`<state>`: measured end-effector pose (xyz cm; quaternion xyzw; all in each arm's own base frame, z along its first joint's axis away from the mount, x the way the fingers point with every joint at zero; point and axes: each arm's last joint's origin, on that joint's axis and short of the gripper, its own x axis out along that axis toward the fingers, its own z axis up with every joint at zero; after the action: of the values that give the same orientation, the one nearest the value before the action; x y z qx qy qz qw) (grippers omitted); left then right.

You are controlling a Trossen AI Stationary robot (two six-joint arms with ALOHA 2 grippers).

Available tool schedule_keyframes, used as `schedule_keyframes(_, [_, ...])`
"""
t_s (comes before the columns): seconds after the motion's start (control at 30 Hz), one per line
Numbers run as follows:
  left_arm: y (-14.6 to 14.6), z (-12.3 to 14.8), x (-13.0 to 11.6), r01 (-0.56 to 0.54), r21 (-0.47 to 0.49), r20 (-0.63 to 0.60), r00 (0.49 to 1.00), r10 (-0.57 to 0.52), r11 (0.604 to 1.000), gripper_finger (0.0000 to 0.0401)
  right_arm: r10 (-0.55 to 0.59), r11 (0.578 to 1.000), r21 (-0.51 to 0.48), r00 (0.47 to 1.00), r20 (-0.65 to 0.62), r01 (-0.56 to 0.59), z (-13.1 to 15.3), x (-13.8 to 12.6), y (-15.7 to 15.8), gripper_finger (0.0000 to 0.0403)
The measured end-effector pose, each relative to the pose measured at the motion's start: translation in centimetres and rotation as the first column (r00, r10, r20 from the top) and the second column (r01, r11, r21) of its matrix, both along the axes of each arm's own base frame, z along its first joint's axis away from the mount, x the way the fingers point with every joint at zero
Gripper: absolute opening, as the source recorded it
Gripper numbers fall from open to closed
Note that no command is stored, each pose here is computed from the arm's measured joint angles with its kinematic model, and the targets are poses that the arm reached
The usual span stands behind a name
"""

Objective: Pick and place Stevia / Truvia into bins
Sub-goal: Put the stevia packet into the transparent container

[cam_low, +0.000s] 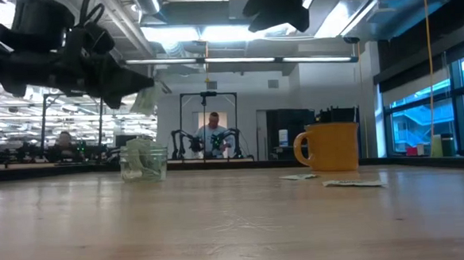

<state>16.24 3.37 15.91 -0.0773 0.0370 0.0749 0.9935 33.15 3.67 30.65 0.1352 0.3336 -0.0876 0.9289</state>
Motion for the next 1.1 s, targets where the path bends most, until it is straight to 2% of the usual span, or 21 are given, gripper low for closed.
schedule_keyframes(0.57, [0.5,-2.4,1.4,0.003,-0.008,-0.071,0.997,-0.003,1.0,0.0003,-0.03,0.999,0.01,1.0,-0.002,0.03,0.0,0.1,-0.7,0.0159])
schedule_keyframes(0.83, [0.6,-3.9,1.8,0.0,-0.038,-0.148,0.989,-0.006,0.999,0.0003,-0.03,0.999,0.01,1.0,-0.004,0.03,-0.1,0.0,-0.7,0.0159])
schedule_keyframes(0.97, [0.7,-4.2,2.0,0.001,-0.034,-0.141,0.99,-0.006,0.999,0.0003,-0.03,0.999,0.01,1.0,-0.004,0.03,-0.1,0.1,-0.7,0.0159])
schedule_keyframes(1.1, [0.7,-4.9,2.0,0.008,-0.01,-0.185,0.983,-0.01,1.0,0.0003,-0.03,0.999,0.01,1.0,-0.005,0.03,-0.1,0.0,-0.7,0.0159])
